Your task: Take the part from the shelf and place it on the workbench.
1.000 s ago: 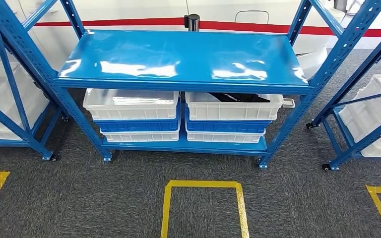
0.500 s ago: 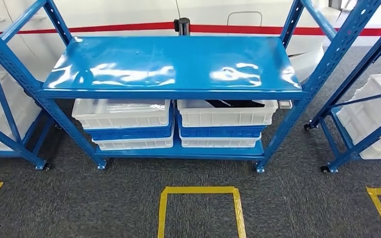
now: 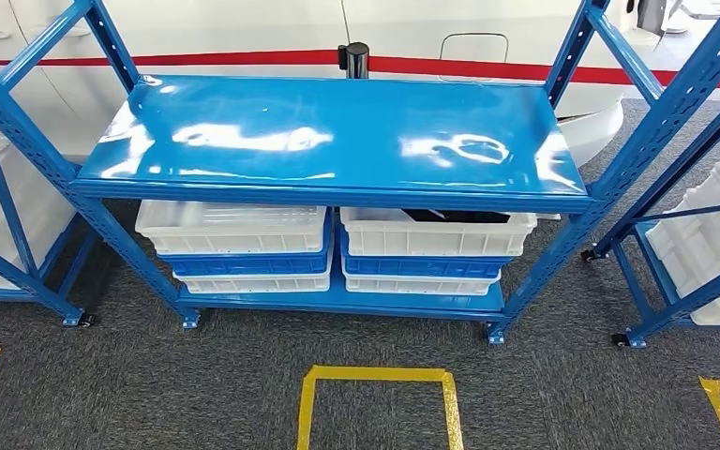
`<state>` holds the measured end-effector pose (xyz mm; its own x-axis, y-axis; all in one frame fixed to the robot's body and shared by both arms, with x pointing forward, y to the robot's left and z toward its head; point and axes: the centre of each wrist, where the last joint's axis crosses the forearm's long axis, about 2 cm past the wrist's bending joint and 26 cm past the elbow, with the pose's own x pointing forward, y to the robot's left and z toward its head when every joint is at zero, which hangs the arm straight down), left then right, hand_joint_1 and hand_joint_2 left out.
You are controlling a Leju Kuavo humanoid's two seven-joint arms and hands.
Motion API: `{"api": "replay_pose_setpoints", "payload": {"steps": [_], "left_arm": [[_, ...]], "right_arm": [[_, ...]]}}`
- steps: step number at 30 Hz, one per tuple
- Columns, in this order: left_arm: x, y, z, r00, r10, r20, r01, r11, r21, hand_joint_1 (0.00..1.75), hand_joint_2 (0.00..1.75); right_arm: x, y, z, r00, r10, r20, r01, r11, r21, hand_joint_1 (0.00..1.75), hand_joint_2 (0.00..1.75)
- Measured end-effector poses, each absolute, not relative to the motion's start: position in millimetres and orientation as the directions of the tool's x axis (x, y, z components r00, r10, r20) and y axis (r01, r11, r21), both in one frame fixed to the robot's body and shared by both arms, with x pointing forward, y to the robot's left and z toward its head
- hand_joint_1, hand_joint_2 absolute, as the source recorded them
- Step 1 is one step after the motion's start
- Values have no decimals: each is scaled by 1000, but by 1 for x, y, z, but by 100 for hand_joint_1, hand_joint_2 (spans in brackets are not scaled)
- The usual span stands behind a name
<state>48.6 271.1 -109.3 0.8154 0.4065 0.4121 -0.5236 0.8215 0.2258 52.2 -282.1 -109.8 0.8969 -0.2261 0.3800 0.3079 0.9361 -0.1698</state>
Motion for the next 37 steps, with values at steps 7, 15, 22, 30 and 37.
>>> {"api": "replay_pose_setpoints", "payload": {"steps": [7, 15, 22, 30, 37], "left_arm": [[50, 270, -109, 814, 407, 414, -524, 822, 223, 0, 0], [48, 270, -109, 816, 407, 411, -523, 822, 225, 0, 0], [48, 269, -109, 815, 408, 411, -524, 822, 224, 0, 0], [49, 269, -109, 832, 407, 378, -515, 820, 250, 0, 0], [49, 271, -109, 852, 439, 287, -513, 809, 286, 0, 175]], "right_arm": [[52, -283, -110, 898, -223, 380, 305, 937, -171, 0, 0], [51, -283, -110, 898, -222, 378, 304, 937, -171, 0, 0], [53, -284, -110, 896, -220, 385, 303, 937, -171, 0, 0], [52, -284, -110, 899, -217, 381, 300, 938, -173, 0, 0], [53, -283, -110, 903, -213, 372, 290, 943, -166, 0, 58]]}}
